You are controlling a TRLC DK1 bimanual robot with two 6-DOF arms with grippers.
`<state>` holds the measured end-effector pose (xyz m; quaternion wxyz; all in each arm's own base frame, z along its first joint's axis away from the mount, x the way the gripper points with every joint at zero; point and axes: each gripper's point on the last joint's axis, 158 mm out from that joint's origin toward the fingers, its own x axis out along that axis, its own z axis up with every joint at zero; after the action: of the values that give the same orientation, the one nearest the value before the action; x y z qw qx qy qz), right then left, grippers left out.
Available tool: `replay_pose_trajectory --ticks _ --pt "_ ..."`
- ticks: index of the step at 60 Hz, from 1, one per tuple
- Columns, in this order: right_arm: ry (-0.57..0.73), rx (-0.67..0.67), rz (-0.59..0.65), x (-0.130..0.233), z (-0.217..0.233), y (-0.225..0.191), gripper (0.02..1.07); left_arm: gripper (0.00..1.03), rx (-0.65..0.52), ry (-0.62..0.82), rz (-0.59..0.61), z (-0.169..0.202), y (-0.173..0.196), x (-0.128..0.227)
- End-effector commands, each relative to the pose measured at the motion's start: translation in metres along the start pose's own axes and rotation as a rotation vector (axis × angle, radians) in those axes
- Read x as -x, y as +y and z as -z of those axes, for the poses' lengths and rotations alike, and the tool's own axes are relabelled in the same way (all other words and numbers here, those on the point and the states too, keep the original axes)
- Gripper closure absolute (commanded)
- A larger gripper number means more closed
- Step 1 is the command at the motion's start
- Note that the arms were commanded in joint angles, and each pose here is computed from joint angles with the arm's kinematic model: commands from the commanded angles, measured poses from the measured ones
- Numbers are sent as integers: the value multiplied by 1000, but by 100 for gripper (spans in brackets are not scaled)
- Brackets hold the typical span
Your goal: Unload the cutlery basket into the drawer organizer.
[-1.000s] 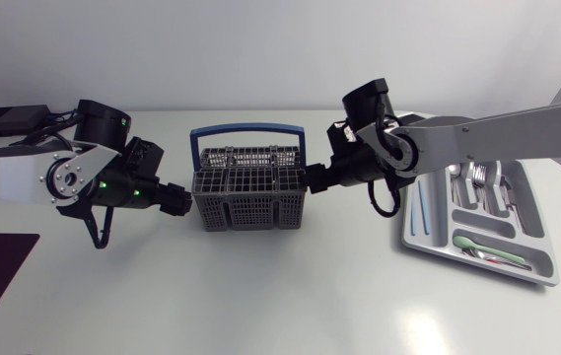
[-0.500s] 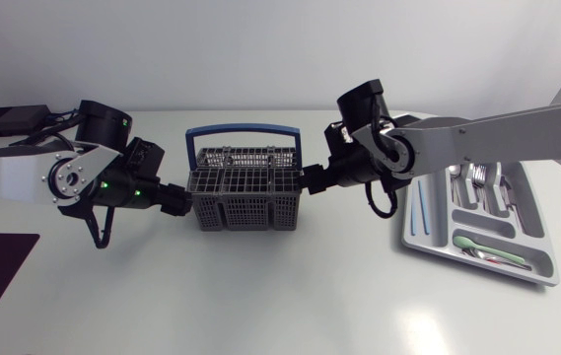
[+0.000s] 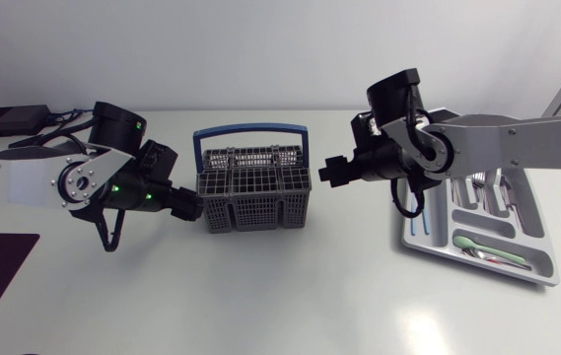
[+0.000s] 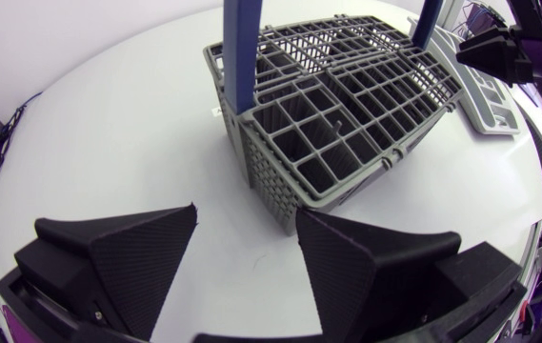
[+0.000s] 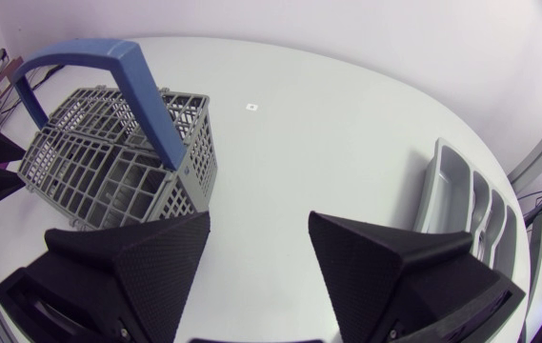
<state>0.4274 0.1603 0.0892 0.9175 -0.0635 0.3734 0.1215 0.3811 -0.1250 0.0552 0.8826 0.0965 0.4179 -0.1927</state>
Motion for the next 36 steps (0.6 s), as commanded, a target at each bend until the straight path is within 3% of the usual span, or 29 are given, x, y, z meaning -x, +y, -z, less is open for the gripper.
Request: replay_pose_trajectory --ticks 1,21,36 --pt "10 12 12 3 9 -4 31 7 -5 -22 7 -11 -2 1" --pt "49 70 -34 -19 16 29 31 7 6 -39 -12 -16 8 7" --pt "45 110 -69 -17 18 53 31 7 9 -48 -22 -22 13 8"
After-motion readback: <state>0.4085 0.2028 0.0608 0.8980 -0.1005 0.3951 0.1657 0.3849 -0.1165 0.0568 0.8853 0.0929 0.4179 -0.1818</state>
